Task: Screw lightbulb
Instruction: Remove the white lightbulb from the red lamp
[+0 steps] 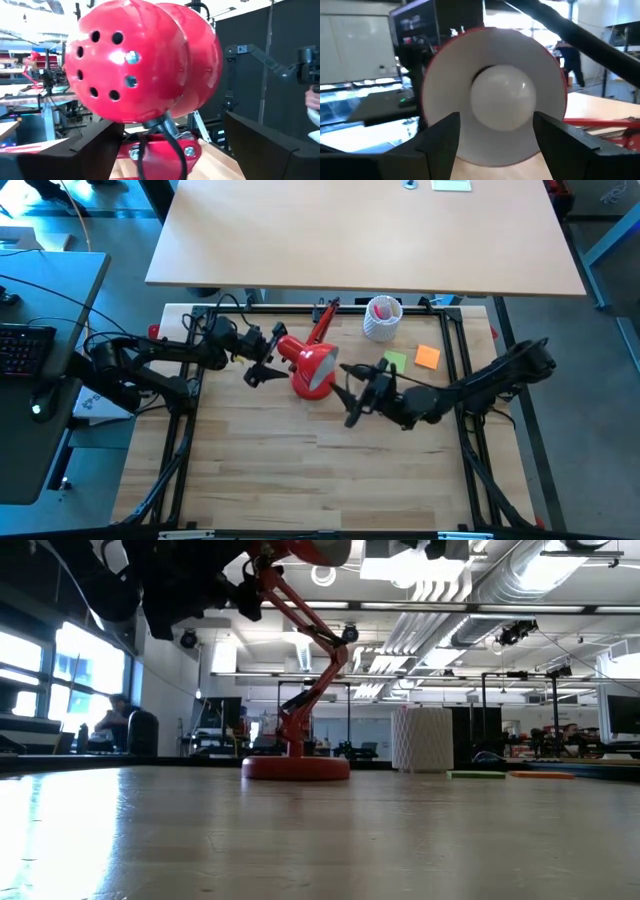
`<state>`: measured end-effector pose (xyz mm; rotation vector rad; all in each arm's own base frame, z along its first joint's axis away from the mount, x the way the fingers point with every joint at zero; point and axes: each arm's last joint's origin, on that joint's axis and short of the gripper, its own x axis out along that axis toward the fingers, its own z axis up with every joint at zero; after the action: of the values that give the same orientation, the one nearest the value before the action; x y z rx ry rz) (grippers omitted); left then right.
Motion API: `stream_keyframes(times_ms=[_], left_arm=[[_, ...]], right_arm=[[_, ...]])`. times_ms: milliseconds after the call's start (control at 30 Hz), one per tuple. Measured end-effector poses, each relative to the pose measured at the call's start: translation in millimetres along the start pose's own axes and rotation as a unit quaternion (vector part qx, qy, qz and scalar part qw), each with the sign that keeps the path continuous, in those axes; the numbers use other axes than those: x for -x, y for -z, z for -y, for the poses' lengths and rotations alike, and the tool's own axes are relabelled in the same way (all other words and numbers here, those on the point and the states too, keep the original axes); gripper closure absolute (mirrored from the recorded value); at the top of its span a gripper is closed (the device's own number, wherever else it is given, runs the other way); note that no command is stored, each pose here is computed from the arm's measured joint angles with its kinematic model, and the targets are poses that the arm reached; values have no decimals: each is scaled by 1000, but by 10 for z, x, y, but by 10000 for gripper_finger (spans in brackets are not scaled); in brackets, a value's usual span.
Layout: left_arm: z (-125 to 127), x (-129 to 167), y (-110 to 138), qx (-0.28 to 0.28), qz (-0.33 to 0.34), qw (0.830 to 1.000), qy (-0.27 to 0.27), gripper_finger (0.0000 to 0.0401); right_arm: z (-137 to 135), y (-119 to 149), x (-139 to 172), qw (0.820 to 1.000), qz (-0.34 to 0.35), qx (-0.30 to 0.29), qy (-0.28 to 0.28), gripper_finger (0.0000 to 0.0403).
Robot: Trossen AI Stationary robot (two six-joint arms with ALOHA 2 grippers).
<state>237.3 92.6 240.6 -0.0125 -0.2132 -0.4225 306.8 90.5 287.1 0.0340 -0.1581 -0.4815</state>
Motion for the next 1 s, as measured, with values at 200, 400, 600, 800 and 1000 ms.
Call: stream_keyframes(times_ms=[200, 400, 600, 800, 1000], left_arm=[[-39, 37, -1, -1, -1, 1000, -13, 71], [-25, 25, -3, -2, 0, 1000, -7, 71], [-7, 13, -10, -11, 2, 1000, 2, 71], [26, -9, -17, -19, 5, 1000, 21, 71], [13, 13, -22, -18, 2, 999, 30, 71]], right_arm=[[2, -38, -193, 1000, -8, -9, 14, 155], [61, -75, -362, 998, -43, -15, 52, 155], [111, -222, -544, 996, -80, 14, 23, 155], [168, -345, -646, 988, -118, 100, 19, 155], [181, -367, -652, 956, -144, 256, 11, 155]])
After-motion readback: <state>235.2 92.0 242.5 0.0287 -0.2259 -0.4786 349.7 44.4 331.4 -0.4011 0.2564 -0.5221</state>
